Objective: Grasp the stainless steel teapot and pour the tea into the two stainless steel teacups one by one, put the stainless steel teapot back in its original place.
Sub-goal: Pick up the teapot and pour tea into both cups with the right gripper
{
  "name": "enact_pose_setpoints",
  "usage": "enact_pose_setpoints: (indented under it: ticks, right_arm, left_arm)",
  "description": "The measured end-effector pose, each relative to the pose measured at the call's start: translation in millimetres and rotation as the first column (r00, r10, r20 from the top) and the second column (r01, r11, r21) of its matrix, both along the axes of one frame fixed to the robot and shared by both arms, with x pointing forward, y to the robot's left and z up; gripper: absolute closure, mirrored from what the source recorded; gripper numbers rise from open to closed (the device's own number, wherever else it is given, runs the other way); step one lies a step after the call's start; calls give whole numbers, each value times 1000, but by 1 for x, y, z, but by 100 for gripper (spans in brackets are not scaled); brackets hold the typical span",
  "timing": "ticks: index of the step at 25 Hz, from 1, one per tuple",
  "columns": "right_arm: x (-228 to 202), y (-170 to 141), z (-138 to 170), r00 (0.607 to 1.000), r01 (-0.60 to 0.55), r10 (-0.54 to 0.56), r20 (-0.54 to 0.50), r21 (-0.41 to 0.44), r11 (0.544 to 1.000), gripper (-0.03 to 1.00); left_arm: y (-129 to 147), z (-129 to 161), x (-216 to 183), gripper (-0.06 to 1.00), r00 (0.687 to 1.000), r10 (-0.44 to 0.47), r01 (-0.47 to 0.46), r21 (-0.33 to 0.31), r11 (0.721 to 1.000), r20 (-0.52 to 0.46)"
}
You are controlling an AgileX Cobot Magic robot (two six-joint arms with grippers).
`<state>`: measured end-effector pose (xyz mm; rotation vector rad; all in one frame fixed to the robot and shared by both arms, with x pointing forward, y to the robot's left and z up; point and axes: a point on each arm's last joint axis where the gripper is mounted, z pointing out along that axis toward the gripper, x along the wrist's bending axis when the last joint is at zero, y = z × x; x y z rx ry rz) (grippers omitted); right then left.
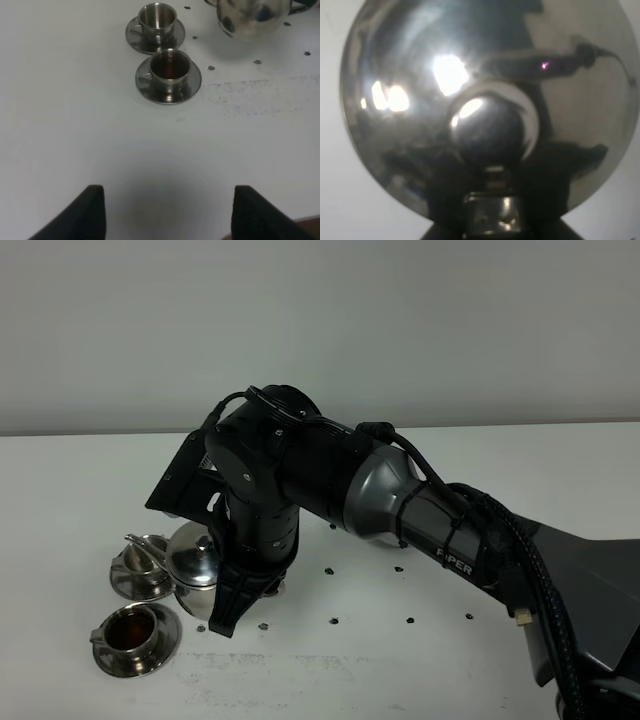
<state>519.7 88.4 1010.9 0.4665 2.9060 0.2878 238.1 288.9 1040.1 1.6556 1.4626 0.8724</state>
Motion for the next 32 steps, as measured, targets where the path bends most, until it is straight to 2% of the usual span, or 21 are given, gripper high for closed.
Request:
enact_pose_setpoints:
  ticks: [9,16,32]
  right_arm:
    - [-6,-12,-37,983,95,-103,-151,-57,994,79]
    - [-10,-12,-52,975,113,-117,-191,-34,993,79]
    - [-5,-11,-63,974,122,-124,-188,-23,992,79]
  left_arm:
    - [0,0,0,40,1000,0,0,0,1000,0]
    - [0,0,0,40,1000,0,0,0,1000,0]
    - [0,0,0,40,1000,0,0,0,1000,0]
